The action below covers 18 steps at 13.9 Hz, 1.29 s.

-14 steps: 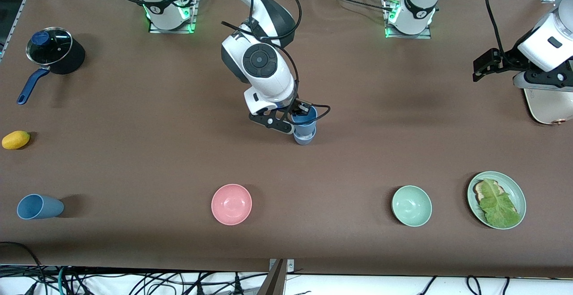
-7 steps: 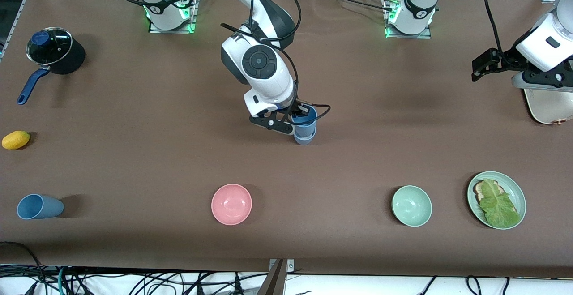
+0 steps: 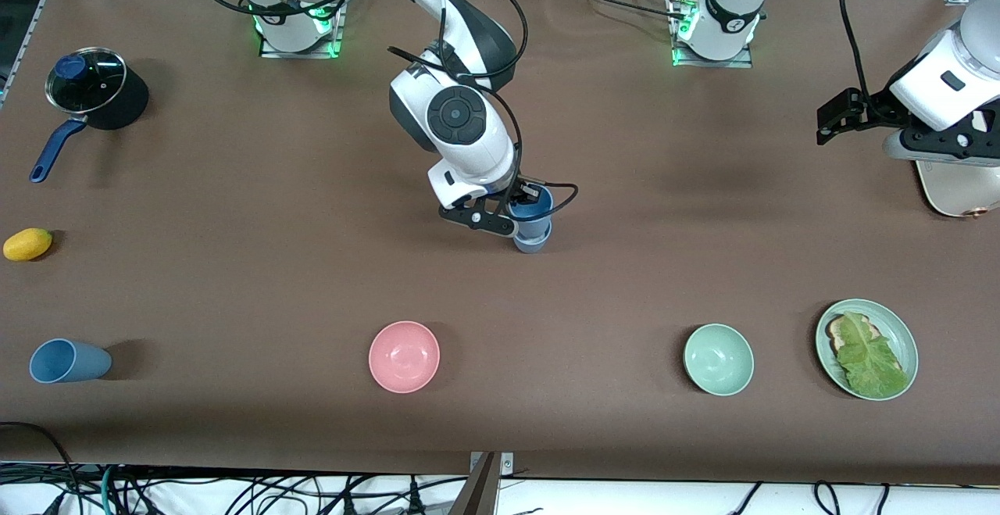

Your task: Stack blue cups with both arms

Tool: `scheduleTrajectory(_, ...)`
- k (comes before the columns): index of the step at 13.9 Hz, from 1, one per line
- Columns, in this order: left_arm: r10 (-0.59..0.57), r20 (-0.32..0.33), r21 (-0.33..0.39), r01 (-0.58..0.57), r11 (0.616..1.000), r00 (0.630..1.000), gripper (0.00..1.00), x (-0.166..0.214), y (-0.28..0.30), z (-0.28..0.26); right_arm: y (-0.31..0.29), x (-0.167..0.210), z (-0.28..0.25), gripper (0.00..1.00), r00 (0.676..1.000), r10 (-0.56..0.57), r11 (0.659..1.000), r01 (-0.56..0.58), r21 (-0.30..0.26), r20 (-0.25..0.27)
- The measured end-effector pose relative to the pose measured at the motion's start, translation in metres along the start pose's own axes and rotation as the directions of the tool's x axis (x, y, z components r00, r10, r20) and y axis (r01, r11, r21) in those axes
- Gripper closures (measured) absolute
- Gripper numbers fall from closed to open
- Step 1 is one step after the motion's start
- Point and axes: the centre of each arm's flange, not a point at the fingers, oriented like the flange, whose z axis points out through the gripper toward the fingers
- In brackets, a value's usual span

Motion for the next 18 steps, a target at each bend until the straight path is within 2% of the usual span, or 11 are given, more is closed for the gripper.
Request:
scheduleTrajectory(2,0.002,0.002,0.0,-0.002,1.0,1.0,0.0,0.001,0.001,0.001,0.0,0.0,0.001,0.95,1.0,-0.002,1.0,0.002,-0.001,0.001)
scheduleTrajectory(3,0.002,0.004,0.0,-0.002,1.0,1.0,0.0,0.001,0.001,0.002,0.0,0.0,0.002,0.88,1.0,-0.002,1.0,0.002,-0.002,0.001)
scheduleTrajectory(5,0.002,0.009,-0.001,-0.002,1.0,1.0,0.0,0.003,0.001,0.005,0.001,0.002,0.003,0.7,1.0,0.0,1.0,0.0,-0.004,0.001)
scheduleTrajectory(9,0.003,0.034,-0.002,-0.003,1.0,0.999,0.0,0.003,0.001,0.01,0.002,0.005,0.002,0.3,1.0,0.001,1.0,-0.001,-0.001,-0.004)
scheduleTrajectory(12,0.003,0.038,-0.002,-0.003,1.0,0.999,0.0,0.003,0.001,0.011,0.009,0.02,-0.012,0.01,1.0,0.017,1.0,-0.017,0.004,-0.015)
scheduleTrajectory(18,0.004,0.038,-0.002,-0.004,1.0,0.999,0.0,0.003,0.001,0.011,0.103,0.088,-0.114,0.0,0.996,-0.075,0.991,0.08,-0.107,0.05)
